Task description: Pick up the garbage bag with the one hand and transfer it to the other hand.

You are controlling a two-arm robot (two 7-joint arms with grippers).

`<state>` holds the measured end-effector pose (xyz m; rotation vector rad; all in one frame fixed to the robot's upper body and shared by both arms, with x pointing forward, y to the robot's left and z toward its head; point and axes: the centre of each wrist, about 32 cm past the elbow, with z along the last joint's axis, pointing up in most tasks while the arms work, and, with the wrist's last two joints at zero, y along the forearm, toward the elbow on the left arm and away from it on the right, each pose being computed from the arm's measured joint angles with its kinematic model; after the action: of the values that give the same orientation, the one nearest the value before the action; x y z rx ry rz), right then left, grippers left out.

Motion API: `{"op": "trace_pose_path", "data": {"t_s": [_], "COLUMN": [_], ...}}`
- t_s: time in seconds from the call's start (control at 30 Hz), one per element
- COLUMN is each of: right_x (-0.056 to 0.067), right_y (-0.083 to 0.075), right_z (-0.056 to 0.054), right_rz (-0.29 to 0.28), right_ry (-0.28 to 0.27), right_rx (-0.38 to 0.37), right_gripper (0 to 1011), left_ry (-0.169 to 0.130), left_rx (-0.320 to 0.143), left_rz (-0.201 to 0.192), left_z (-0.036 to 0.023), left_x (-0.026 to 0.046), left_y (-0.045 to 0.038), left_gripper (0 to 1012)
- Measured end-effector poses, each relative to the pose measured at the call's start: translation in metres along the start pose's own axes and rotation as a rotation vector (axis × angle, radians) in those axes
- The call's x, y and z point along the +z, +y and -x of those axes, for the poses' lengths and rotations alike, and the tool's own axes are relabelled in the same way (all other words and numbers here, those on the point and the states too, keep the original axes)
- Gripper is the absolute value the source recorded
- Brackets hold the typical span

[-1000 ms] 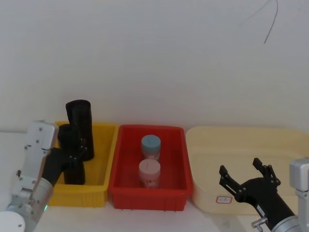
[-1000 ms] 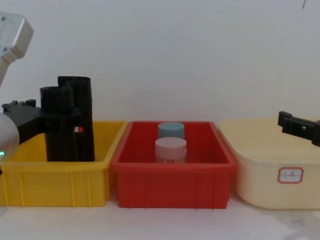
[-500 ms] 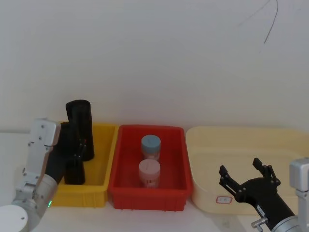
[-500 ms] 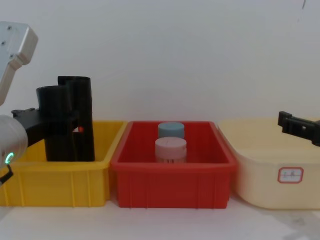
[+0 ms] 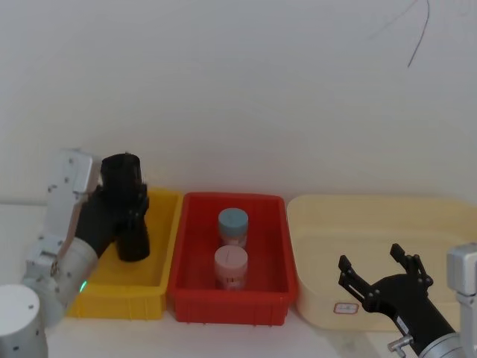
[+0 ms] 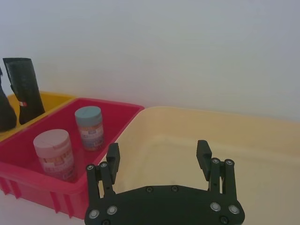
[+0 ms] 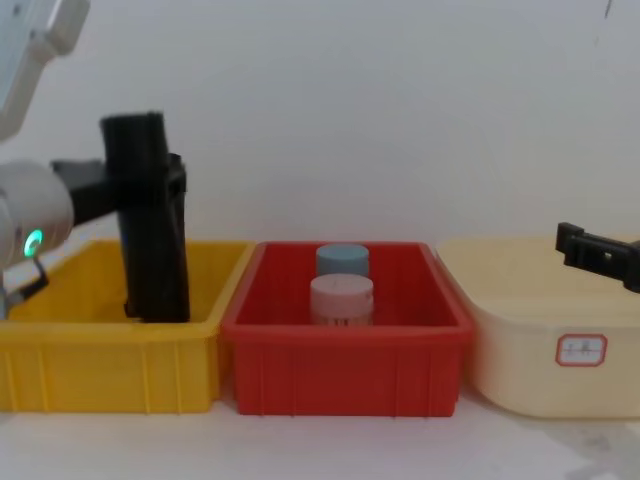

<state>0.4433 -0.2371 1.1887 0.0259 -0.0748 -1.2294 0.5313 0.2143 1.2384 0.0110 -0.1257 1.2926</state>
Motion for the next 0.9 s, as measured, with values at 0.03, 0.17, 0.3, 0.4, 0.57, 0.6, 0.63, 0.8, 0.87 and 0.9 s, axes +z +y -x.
{"op": "trace_pose_path", "data": {"t_s": [0.03, 0.17, 0.3, 0.4, 0.57, 0.6, 0.63, 0.8, 0.87, 0.9], "right_x": [0.0, 0.0, 0.0, 0.0, 0.0, 0.0, 0.0, 0.0, 0.0, 0.0], "right_y": [0.0, 0.0, 0.0, 0.0, 0.0, 0.0, 0.0, 0.0, 0.0, 0.0], "right_z": [0.0, 0.0, 0.0, 0.0, 0.0, 0.0, 0.0, 0.0, 0.0, 0.0], "right_rz": [0.0, 0.0, 0.0, 0.0, 0.0, 0.0, 0.0, 0.0, 0.0, 0.0], "right_ry": [0.0, 0.0, 0.0, 0.0, 0.0, 0.0, 0.0, 0.0, 0.0, 0.0], "right_rx": [0.0, 0.0, 0.0, 0.0, 0.0, 0.0, 0.0, 0.0, 0.0, 0.0], "right_gripper": [1000, 1000, 1001, 1000, 1000, 1001, 1000, 1000, 1000, 1000], "left_ry": [0.001, 0.006, 0.011, 0.019, 0.033, 0.035, 0.038, 0.054, 0.059, 0.064], "left_rx": [-0.016, -0.06, -0.105, -0.147, -0.223, -0.231, -0.246, -0.322, -0.349, -0.369], "left_rz": [0.011, 0.038, 0.063, 0.078, 0.101, 0.102, 0.105, 0.119, 0.122, 0.126], "left_z": [0.0001, 0.0019, 0.0048, 0.0077, 0.0146, 0.0152, 0.0168, 0.0254, 0.0287, 0.0313], "left_x": [0.0062, 0.0209, 0.0336, 0.0415, 0.0532, 0.0539, 0.0555, 0.0622, 0.064, 0.0654], "left_y": [-0.0005, -0.0014, -0.0019, -0.0021, -0.0029, -0.003, -0.0033, -0.0058, -0.0069, -0.0079], "left_gripper": [498, 498, 498, 498, 498, 498, 498, 498, 498, 498]}}
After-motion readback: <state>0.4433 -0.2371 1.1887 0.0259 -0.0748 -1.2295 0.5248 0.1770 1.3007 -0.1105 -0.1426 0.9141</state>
